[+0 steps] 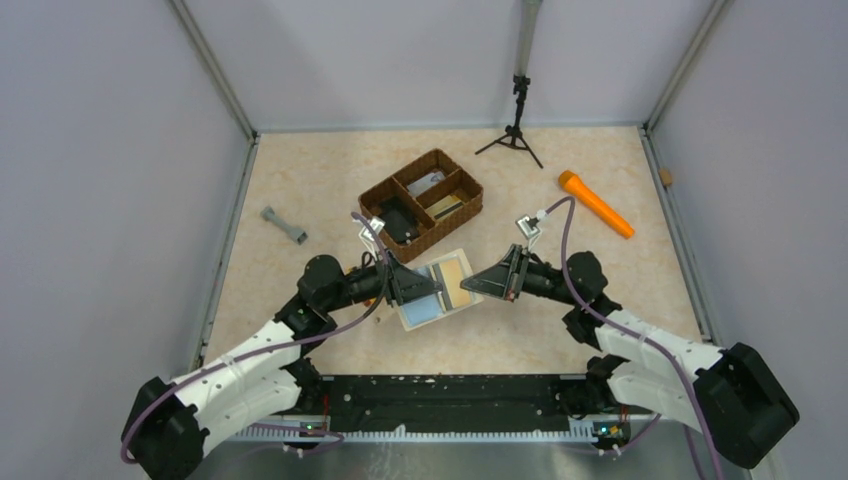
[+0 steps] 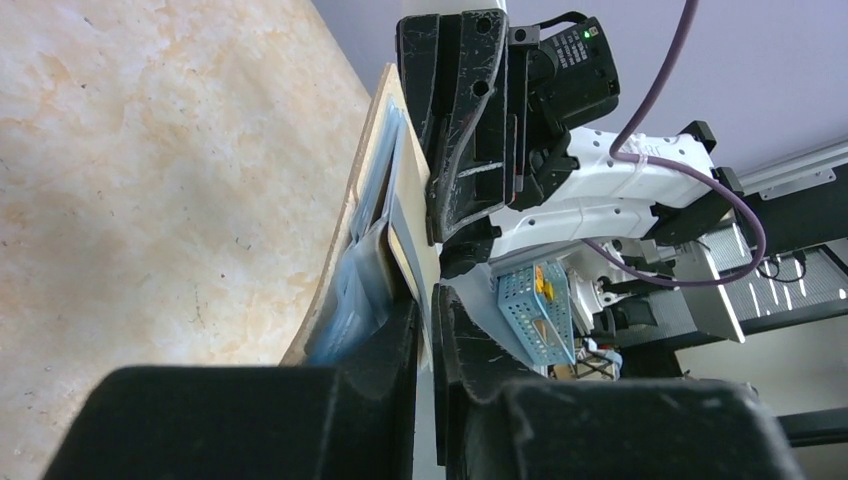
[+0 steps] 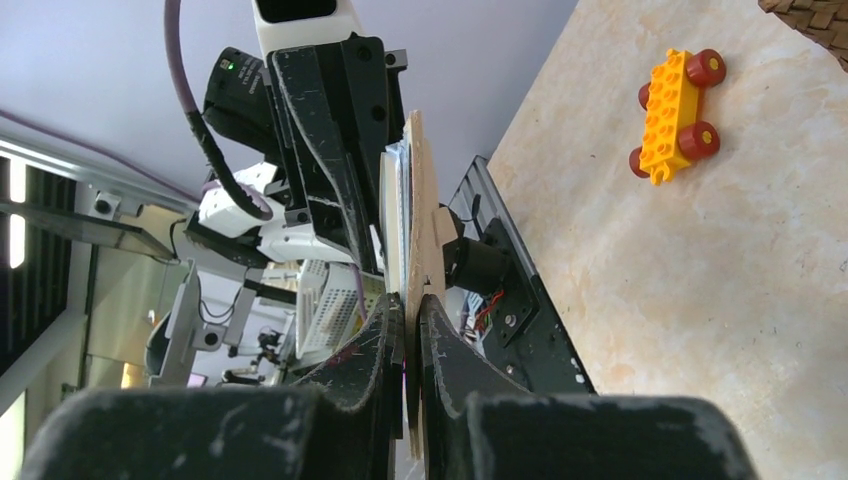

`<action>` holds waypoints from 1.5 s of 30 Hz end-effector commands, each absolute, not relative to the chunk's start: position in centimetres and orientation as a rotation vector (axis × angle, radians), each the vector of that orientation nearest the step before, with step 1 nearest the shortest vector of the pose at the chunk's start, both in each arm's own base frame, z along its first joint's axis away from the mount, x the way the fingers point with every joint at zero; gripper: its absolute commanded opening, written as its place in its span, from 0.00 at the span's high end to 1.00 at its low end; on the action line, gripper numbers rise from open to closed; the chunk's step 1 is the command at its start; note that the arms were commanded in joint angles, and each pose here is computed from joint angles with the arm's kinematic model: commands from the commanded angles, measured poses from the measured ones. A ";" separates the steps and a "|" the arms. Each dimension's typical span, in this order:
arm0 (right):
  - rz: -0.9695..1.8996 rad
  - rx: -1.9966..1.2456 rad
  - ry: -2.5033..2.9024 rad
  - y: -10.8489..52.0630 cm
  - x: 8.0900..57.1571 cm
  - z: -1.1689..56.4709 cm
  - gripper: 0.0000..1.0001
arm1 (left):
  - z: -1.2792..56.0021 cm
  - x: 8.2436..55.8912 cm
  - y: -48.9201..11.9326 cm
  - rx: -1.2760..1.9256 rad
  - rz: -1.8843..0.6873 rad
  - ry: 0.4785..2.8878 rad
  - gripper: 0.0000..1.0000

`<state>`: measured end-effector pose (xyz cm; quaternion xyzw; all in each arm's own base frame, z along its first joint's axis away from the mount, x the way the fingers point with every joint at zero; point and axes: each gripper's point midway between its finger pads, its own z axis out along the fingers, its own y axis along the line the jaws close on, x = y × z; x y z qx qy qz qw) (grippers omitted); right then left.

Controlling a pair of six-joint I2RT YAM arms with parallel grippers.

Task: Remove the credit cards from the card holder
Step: Remove the credit card from the card holder.

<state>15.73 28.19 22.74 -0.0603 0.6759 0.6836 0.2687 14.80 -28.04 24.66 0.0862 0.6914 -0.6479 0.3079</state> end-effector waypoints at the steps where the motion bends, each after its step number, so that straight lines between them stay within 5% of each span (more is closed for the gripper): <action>1: 1.904 -0.230 1.774 28.5 14.6 23.6 1.00 | 28.3 14.3 -28.5 0.308 -1.786 1.668 0.86; 5: 1.921 -0.230 1.761 28.5 14.5 23.9 1.00 | 28.5 14.2 -28.7 0.320 -1.803 1.656 0.84; 10: 1.922 -0.156 1.747 28.1 14.8 23.9 1.00 | 28.3 14.1 -28.3 0.316 -1.782 1.654 0.99; 16: 1.950 -0.103 1.677 27.5 14.7 24.7 0.99 | 27.0 13.9 -27.5 0.288 -1.748 1.684 1.00; 20: 1.971 -0.127 1.671 27.6 14.4 25.2 0.75 | 26.7 13.5 -27.4 0.301 -1.766 1.692 1.00; 22: 1.981 -0.140 1.666 27.6 14.3 25.3 0.72 | 26.5 13.4 -27.5 0.307 -1.775 1.697 1.00; 24: 1.993 -0.150 1.665 27.7 14.2 25.5 0.76 | 26.6 13.3 -27.6 0.314 -1.786 1.693 1.00; 28: 1.981 -0.148 1.695 27.9 14.4 25.2 1.00 | 26.6 13.2 -27.6 0.322 -1.784 1.693 1.00; 45: 1.877 -0.080 1.736 27.0 15.8 24.5 1.00 | 24.6 13.6 -25.1 0.265 -1.676 1.762 1.00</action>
